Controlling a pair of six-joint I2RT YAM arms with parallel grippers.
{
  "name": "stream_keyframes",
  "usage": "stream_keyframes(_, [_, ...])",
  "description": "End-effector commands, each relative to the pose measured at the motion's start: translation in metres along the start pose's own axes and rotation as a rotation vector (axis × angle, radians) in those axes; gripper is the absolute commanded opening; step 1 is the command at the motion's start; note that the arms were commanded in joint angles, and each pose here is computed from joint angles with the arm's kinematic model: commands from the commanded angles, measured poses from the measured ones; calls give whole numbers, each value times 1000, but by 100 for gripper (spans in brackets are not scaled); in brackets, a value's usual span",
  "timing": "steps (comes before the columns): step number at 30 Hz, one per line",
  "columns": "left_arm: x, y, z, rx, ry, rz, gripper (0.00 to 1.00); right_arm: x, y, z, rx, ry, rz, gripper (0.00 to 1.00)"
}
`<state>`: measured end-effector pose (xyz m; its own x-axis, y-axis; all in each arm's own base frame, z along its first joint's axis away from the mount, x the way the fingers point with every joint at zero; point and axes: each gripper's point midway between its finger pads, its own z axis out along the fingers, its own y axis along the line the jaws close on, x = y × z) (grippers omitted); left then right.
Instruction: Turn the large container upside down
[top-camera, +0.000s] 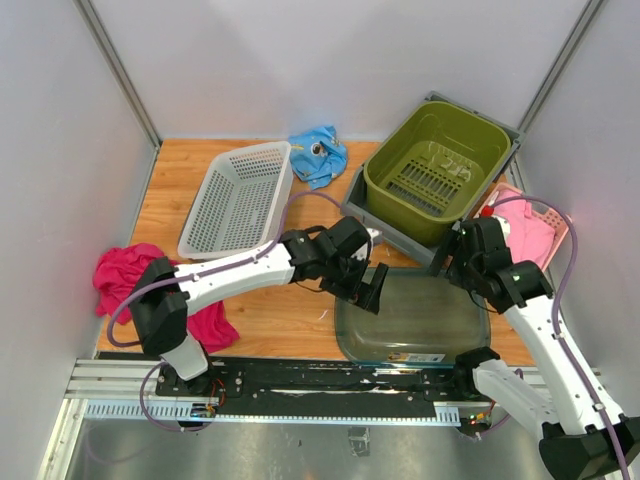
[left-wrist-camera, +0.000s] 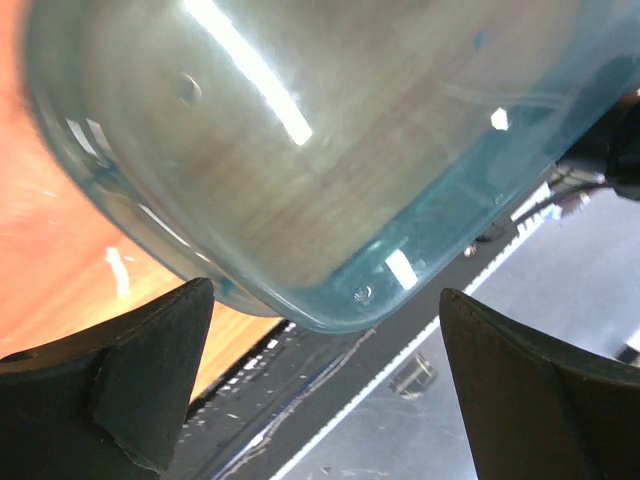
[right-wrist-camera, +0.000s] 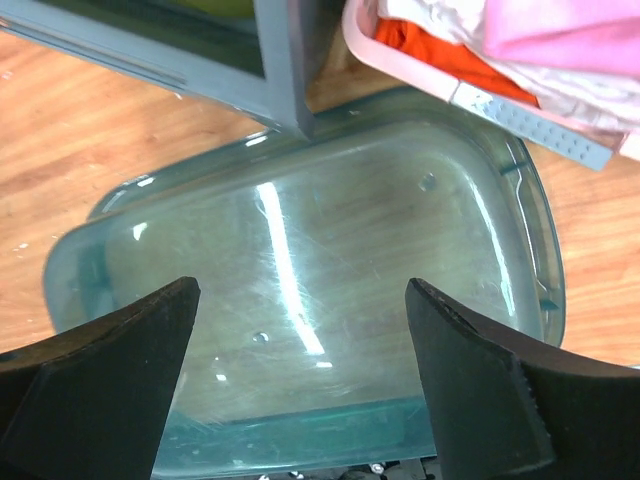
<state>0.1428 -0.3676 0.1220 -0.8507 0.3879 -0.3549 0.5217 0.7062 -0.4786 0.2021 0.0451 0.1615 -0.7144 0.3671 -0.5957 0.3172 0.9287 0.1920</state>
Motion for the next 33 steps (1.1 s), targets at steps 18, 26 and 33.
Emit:
stream_keyframes(18, [-151,217,-196,-826,-519,-126,76,-21,44,-5,-203,-51,-9,86])
stream_keyframes(26, [-156,238,-155,-701,-433,-128,53,-21,48,0,-212,-38,-18,86])
stream_keyframes(33, [-160,253,-148,-694,-410,-132,42,-22,53,0,-227,-32,-21,86])
